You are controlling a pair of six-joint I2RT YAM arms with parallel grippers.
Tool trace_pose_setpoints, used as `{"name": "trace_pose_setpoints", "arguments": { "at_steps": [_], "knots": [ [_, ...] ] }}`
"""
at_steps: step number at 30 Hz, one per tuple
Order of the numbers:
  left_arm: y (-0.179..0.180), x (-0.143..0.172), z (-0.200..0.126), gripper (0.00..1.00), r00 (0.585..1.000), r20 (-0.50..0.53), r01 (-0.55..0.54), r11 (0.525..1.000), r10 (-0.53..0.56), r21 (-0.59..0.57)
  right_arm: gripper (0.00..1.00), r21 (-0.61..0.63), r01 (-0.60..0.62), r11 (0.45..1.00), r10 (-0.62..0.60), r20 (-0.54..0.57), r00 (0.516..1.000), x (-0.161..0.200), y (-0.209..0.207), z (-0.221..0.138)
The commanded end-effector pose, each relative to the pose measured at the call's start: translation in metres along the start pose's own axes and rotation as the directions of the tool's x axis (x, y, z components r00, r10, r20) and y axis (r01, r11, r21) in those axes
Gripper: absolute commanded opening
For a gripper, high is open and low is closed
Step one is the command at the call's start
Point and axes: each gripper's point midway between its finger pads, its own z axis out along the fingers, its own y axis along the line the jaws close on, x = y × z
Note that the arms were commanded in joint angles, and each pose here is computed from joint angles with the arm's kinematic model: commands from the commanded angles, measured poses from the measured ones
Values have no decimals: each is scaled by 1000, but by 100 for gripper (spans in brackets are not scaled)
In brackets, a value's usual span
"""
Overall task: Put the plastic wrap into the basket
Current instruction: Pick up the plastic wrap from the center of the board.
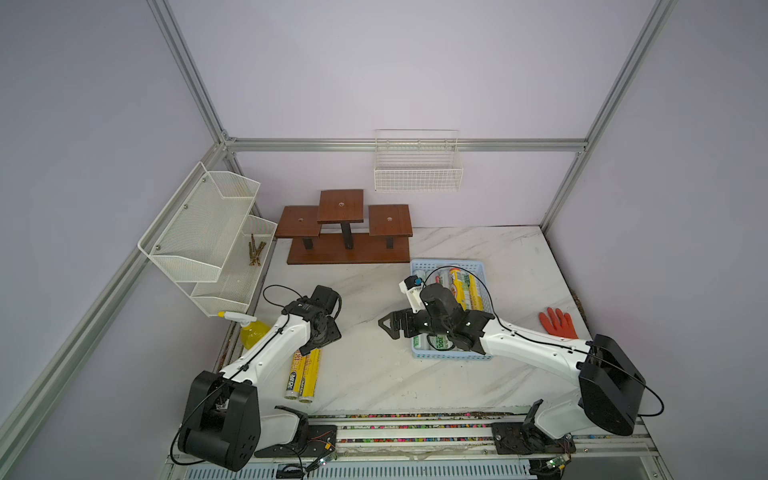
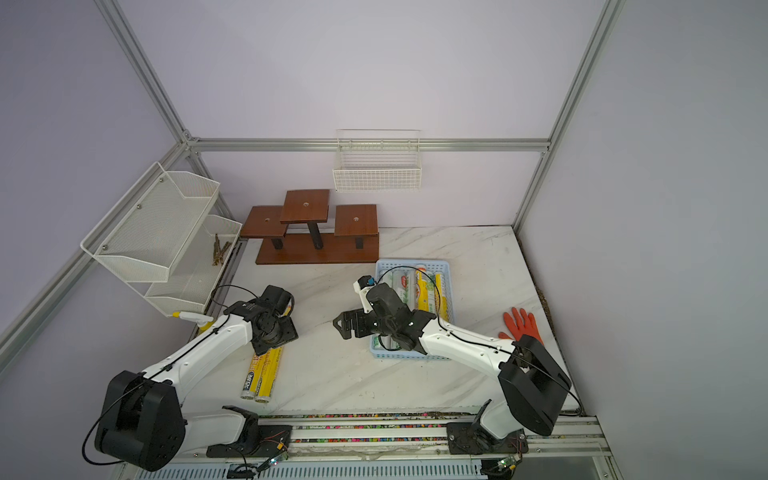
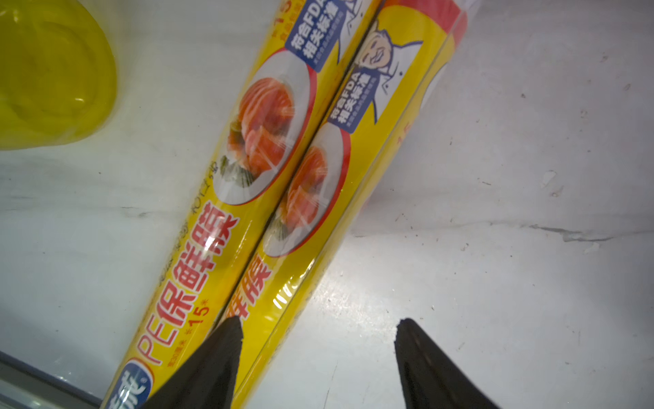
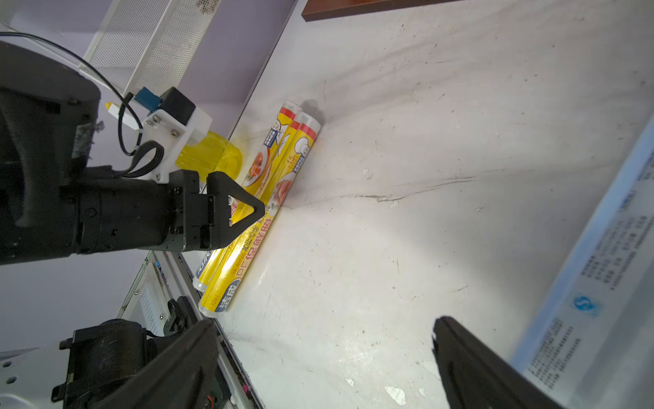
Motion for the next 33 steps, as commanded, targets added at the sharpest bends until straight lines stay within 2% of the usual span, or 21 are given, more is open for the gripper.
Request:
{"name": "trace_pose_setpoints", "arguments": {
  "at_steps": [1,6,12,21,27,33],
  "knots": [
    [-14,-5,3,74,1000,-13,22,995,-21,101,99,-68,13,998,-13,-1,1000,-4,19,4],
    [-3,-7,12,77,1000,-15,-10,1000,11,23,99,-72,-5,997,1,-62,998,10,16,21],
    [-10,1,29,78,993,-99,-56,998,57,6,99,-73,-2,997,-3,-67,998,10,16,24],
    [-35,5,34,75,983,-133,-117,989,128,86,99,-40,13,999,-15,-63,998,10,10,22],
    [-42,11,46,69,966,-179,-174,981,187,83,99,-12,11,1000,-12,-66,998,12,4,19],
    [-45,19,53,66,954,-209,-203,976,216,79,99,52,13,999,-12,-22,1000,8,-8,10]
  ]
}}
